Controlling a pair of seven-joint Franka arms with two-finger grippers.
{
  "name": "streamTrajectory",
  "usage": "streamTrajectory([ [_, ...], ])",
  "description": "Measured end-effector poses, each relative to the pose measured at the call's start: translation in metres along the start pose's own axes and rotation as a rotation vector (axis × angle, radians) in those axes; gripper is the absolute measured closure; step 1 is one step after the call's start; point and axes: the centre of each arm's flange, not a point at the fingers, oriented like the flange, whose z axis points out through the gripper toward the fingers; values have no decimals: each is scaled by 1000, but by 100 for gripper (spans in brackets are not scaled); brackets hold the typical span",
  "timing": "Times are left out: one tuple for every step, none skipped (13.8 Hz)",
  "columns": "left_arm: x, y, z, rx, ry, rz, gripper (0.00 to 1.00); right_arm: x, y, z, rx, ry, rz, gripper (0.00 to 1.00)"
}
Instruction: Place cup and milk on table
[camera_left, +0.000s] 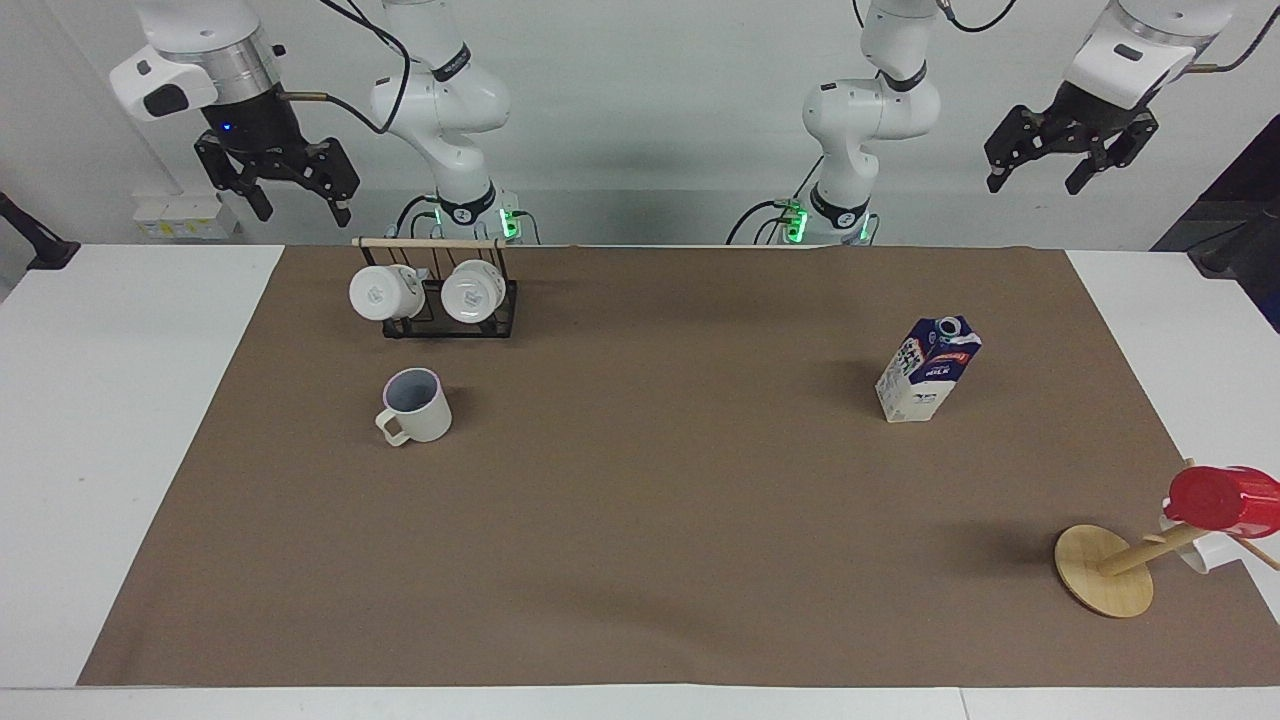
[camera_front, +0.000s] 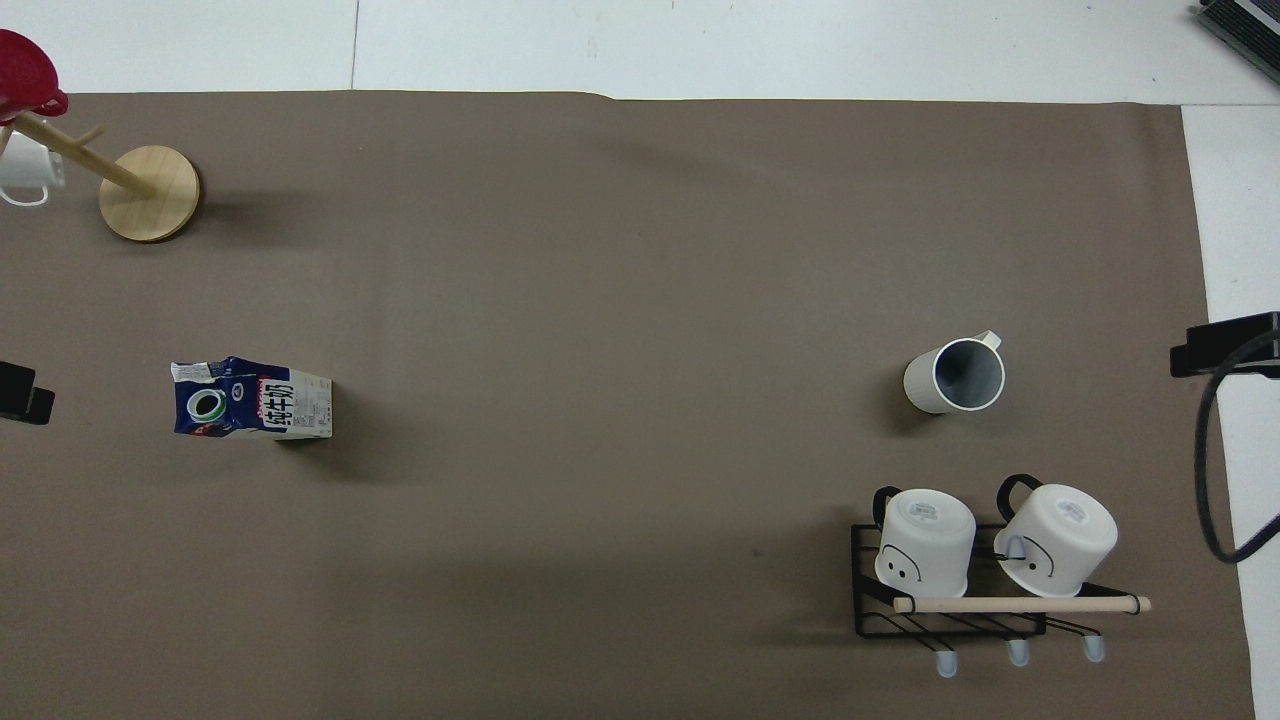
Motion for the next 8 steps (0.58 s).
streamTrajectory([
  [0,0,0,0,0,0,0,0,0,0,0,-1,0,0],
  [0,0,0,0,0,0,0,0,0,1,0,-2,0,0],
  [0,0,0,0,0,0,0,0,0,1,0,-3,0,0],
  [0,0,0,0,0,0,0,0,0,1,0,-4,0,0],
  [0,0,0,0,0,0,0,-1,0,1,0,-3,0,0],
  [0,0,0,0,0,0,0,-1,0,1,0,-2,0,0],
  [0,0,0,0,0,0,0,-1,0,0,0,1,0,0],
  [0,0,0,0,0,0,0,0,0,0,1,4,0,0],
])
